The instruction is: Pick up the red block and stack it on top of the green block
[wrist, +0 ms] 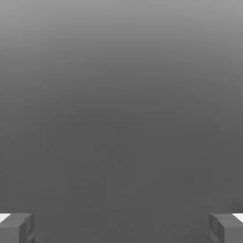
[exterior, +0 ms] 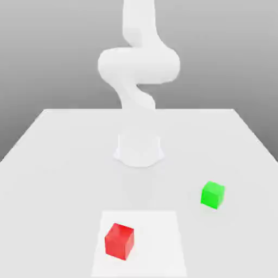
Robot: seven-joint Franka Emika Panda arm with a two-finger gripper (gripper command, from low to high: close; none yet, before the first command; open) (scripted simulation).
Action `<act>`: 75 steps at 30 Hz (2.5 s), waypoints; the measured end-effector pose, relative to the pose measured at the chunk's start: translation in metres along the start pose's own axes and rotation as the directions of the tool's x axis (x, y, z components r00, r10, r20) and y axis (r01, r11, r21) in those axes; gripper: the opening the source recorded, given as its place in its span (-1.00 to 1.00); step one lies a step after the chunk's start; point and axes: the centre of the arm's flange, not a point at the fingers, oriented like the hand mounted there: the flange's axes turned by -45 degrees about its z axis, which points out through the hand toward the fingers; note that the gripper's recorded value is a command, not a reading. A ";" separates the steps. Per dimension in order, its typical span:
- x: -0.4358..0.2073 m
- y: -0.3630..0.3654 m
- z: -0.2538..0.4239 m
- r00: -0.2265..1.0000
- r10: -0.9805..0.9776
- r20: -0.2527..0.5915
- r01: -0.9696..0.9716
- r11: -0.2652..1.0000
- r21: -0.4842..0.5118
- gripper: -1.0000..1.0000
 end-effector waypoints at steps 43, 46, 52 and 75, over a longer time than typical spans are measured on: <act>-0.262 0.001 0.363 0.732 0.243 0.637 -0.190 0.970 -0.152 -1.00; -0.266 -0.056 0.340 0.749 0.119 0.652 -0.112 0.992 -0.052 -1.00; -0.290 -0.124 0.294 0.754 -0.064 0.654 0.013 0.996 0.083 -1.00; -0.407 -0.200 0.255 0.679 -0.424 0.599 0.353 0.904 0.241 -1.00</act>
